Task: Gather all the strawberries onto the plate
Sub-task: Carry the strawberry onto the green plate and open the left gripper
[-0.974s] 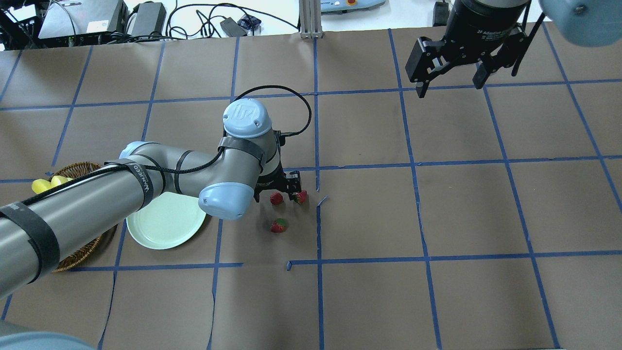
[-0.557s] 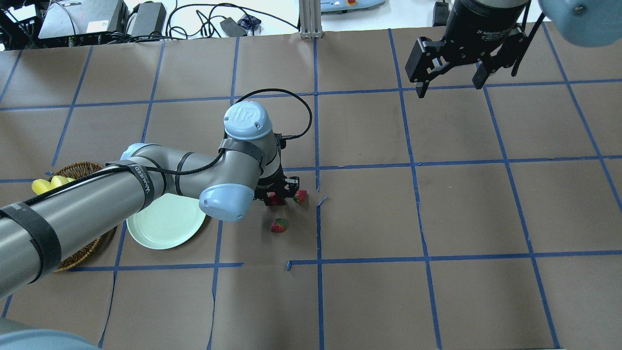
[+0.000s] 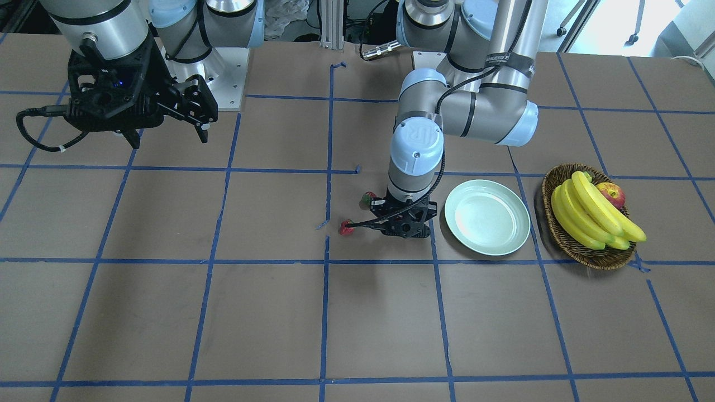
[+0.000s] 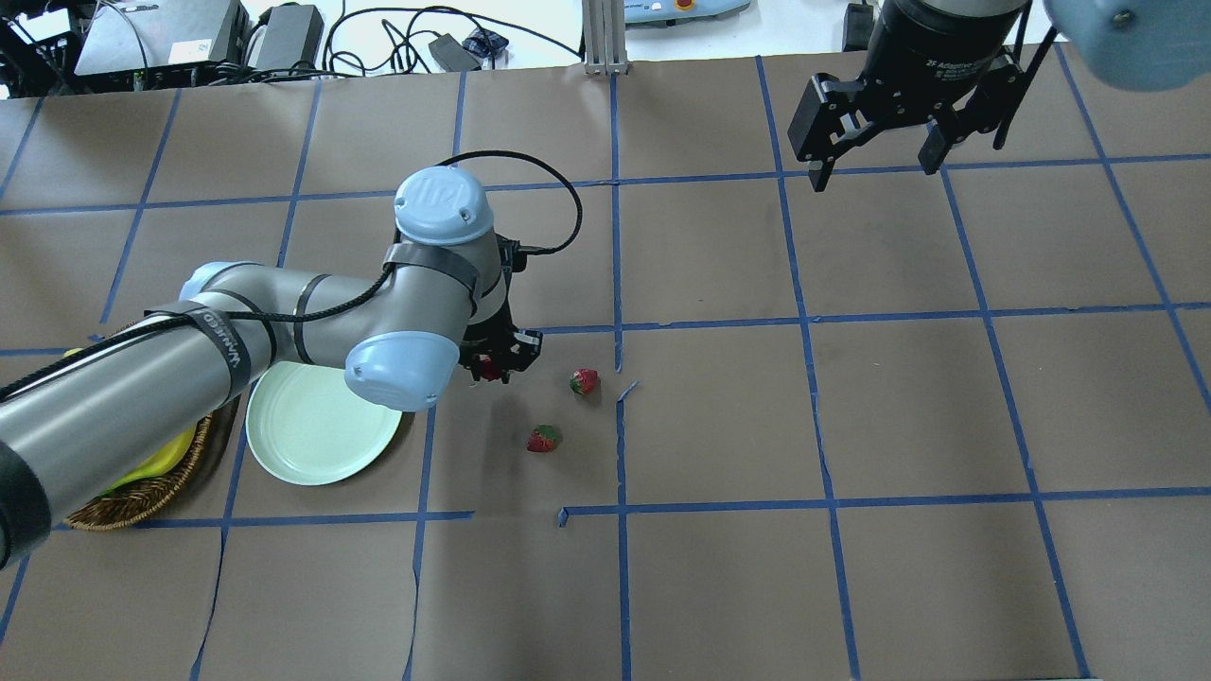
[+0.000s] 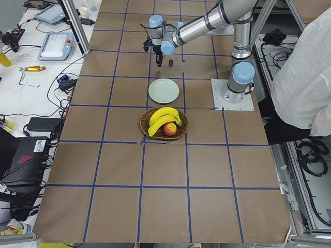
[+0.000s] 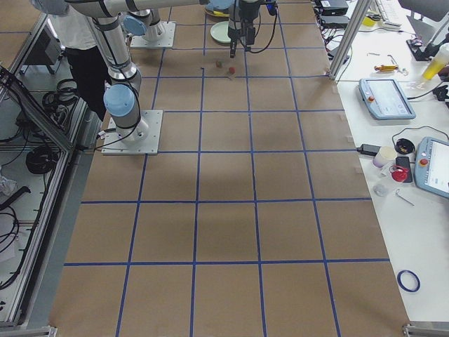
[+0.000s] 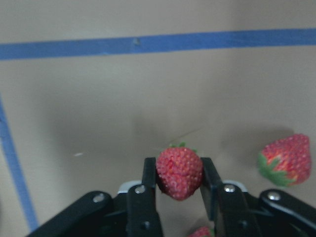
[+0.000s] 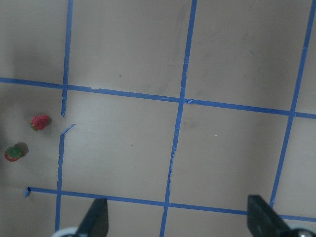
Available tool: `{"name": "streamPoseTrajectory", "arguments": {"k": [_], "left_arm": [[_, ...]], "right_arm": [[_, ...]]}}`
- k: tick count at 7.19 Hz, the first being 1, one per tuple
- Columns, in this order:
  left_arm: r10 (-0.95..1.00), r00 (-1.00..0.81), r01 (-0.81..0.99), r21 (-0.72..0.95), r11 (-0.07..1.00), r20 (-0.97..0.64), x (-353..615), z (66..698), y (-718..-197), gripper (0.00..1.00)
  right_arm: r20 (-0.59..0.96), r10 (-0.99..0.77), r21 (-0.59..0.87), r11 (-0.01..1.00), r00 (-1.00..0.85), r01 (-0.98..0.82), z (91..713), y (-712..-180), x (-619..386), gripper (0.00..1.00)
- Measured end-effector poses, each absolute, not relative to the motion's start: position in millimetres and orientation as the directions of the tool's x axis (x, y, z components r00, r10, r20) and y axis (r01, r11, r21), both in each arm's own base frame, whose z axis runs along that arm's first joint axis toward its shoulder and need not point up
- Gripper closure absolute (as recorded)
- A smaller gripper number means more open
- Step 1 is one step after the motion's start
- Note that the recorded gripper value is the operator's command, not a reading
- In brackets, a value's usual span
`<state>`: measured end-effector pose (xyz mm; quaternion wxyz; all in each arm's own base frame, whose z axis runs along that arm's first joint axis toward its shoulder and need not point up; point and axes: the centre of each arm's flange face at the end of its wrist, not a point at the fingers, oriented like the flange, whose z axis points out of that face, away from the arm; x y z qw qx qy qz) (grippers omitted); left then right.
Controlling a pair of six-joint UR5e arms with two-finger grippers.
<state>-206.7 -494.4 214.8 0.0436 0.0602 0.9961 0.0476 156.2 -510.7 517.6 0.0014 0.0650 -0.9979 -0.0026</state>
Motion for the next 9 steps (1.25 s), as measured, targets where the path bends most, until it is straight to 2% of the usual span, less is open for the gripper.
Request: {"name": "streamPoseTrajectory", "arguments": {"k": [2,3,4,5,7,9], "left_arm": [[0.196,-0.975,0.173,0.191,0.966,-0.108,-135.5,232.7,-496.5,1.0],[0.218,-0.97,0.187,0.241,0.952,-0.109,-101.7,230.3,-493.5,0.68],[0.22,-0.97,0.185,0.282,0.942,-0.098,-80.5,220.3,-485.7,0.06],[0.215,-0.973,0.179,0.309,0.934,-0.088,-71.8,210.2,-477.3,0.0],[0.206,-0.975,0.171,0.31,0.935,-0.085,-74.1,207.8,-473.0,0.0],[0.131,-0.989,0.113,0.229,0.967,-0.065,-111.6,227.2,-485.5,0.0]], "right_arm": [[0.002,-0.13,0.006,0.992,-0.992,-0.13,517.6,-510.6,156.2,0.0],[0.002,-0.129,0.006,0.992,-0.992,-0.129,517.6,-510.6,156.2,0.0],[0.002,-0.128,0.006,0.992,-0.992,-0.128,517.6,-510.6,156.3,0.0],[0.002,-0.126,0.005,0.992,-0.992,-0.126,517.7,-510.5,156.4,0.0],[0.002,-0.124,0.005,0.992,-0.992,-0.124,517.7,-510.6,156.3,0.0],[0.002,-0.124,0.006,0.992,-0.992,-0.124,517.7,-510.5,156.3,0.0]]}}
